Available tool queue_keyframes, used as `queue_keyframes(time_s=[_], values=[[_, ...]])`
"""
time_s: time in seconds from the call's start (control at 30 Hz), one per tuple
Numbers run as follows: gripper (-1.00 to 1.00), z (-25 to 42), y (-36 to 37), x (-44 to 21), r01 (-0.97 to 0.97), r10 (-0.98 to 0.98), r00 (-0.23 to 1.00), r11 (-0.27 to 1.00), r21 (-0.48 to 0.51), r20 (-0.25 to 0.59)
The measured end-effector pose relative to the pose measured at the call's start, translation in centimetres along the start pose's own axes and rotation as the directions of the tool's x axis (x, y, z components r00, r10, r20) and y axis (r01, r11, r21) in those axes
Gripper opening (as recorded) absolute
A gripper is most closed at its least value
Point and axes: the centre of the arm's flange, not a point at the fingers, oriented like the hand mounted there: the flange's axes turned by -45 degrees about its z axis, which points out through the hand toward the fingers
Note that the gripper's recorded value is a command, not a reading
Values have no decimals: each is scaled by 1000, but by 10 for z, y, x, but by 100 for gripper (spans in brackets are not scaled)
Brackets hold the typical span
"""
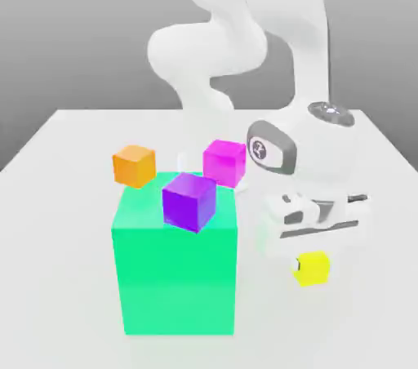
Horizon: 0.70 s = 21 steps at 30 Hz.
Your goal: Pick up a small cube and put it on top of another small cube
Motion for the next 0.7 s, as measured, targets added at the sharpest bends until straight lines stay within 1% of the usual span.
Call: queue_keyframes(time_s=[0.43,0.53,0.6,0.7], values=[[-100,-63,-3,0,16,-16,1000,1000,0,-1],[-100,-83,-6,20,71,-71,997,997,-17,-4],[-100,-104,26,44,8,-8,1000,999,-34,-5],[-100,-140,51,69,-26,26,1000,998,-56,-7]])
